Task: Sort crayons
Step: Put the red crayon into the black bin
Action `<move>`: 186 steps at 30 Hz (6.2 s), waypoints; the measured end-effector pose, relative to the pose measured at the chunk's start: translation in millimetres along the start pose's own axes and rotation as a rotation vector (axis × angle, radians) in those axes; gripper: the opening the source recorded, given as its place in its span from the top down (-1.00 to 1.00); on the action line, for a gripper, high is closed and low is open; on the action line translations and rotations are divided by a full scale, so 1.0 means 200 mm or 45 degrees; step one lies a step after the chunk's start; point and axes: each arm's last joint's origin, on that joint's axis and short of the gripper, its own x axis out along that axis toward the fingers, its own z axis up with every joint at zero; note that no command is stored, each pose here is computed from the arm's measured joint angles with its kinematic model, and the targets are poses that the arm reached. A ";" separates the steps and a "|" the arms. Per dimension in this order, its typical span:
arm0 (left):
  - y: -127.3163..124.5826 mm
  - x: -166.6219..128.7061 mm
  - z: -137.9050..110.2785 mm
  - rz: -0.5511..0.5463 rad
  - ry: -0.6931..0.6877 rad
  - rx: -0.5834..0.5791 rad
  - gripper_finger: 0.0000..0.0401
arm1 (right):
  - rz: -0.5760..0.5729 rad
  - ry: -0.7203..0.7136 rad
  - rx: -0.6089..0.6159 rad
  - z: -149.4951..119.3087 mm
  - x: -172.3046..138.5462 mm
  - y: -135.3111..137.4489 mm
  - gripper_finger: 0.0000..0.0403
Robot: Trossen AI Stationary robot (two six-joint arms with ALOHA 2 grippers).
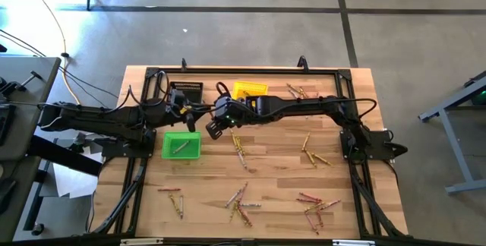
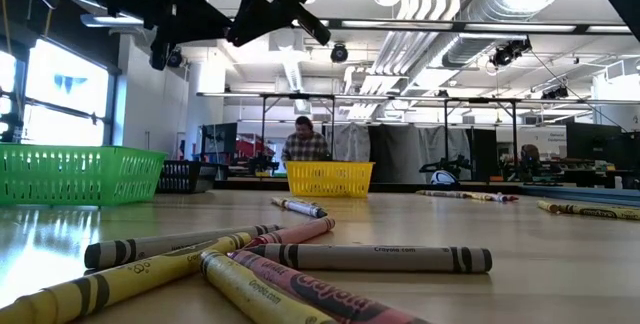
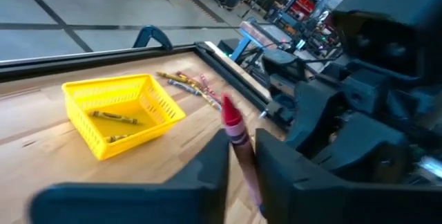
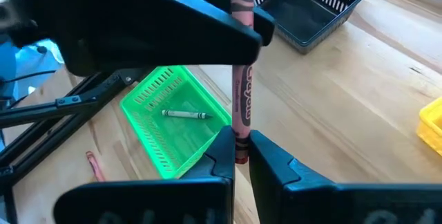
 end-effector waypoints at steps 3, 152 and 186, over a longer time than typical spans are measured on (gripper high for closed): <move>0.00 0.00 0.00 -0.009 -0.006 -0.010 0.95 | 0.002 0.001 -0.004 0.00 0.00 0.00 0.94; 0.09 -0.16 0.23 -0.127 0.076 -0.057 0.76 | -1.210 0.229 1.254 -0.70 -0.33 -1.85 0.54; 0.10 -0.15 0.23 -0.101 0.090 -0.102 0.76 | -0.240 -0.577 0.980 -0.42 -0.86 -1.25 0.98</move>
